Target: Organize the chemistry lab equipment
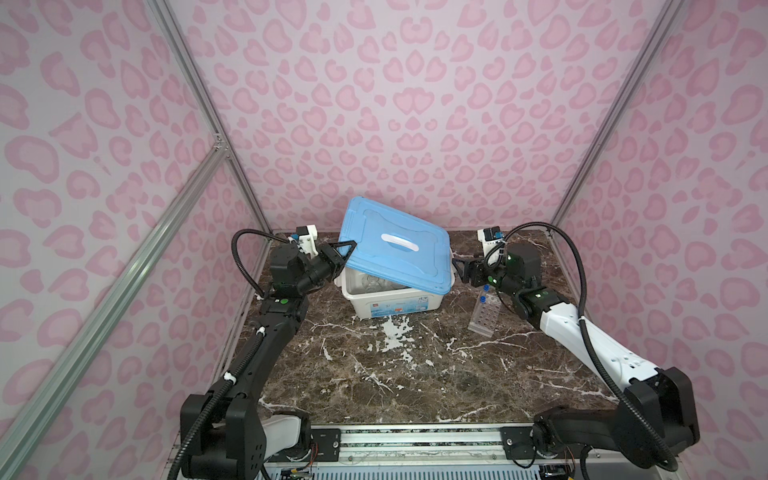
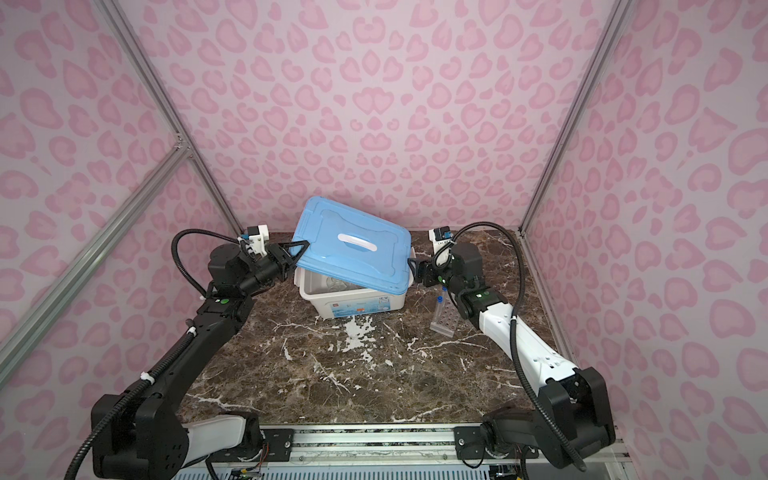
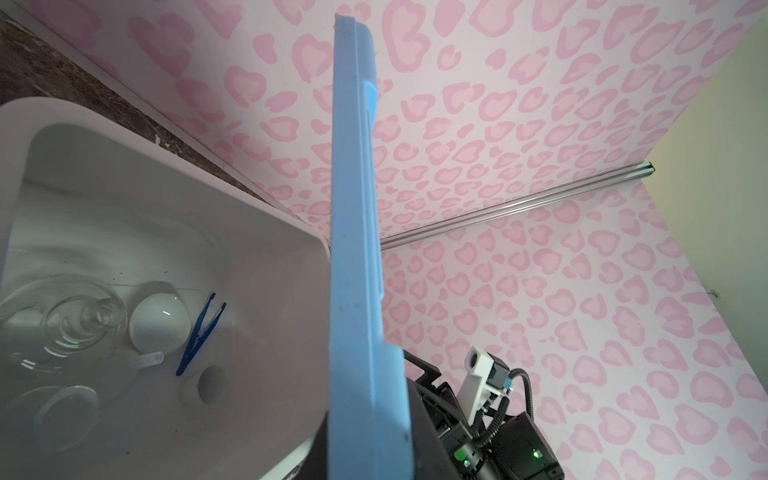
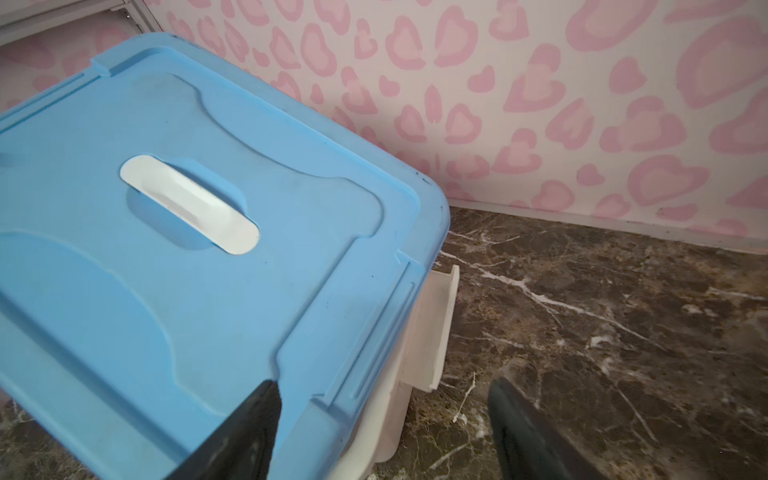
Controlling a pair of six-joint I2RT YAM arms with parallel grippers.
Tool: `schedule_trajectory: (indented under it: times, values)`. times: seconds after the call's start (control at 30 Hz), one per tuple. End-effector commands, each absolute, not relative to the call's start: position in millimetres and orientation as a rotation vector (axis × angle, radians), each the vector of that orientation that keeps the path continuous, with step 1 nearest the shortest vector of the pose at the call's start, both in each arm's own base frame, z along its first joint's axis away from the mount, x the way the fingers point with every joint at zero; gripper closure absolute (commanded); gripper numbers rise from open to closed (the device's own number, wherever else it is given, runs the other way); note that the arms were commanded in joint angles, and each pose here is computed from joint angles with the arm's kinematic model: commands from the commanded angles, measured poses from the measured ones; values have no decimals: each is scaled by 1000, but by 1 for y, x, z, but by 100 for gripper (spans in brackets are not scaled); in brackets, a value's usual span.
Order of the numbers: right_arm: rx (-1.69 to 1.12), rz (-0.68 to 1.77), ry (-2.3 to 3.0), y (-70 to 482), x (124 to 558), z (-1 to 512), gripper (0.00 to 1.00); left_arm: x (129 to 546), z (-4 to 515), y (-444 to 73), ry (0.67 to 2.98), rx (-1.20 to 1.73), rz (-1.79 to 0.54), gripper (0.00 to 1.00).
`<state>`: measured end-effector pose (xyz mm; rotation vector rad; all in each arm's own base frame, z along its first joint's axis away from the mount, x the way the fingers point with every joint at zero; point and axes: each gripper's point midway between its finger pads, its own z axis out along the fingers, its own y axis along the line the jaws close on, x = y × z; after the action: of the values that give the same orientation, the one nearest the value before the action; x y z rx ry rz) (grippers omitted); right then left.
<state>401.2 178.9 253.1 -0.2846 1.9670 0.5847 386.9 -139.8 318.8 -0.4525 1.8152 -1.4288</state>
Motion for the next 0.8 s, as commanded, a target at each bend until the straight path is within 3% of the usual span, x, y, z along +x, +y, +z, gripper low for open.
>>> schedule_trajectory:
  times: [0.0,0.2,0.77]
  values:
    - [-224,665,2053,182,406,239,20,387,329,-136,1744,-433,-1395,96]
    - [-256,791,2140,195,416,220,25,387,322,-128,1711,-494,-1356,96]
    - [-241,856,2193,206,430,199,35,388,307,-131,1680,-563,-1341,96]
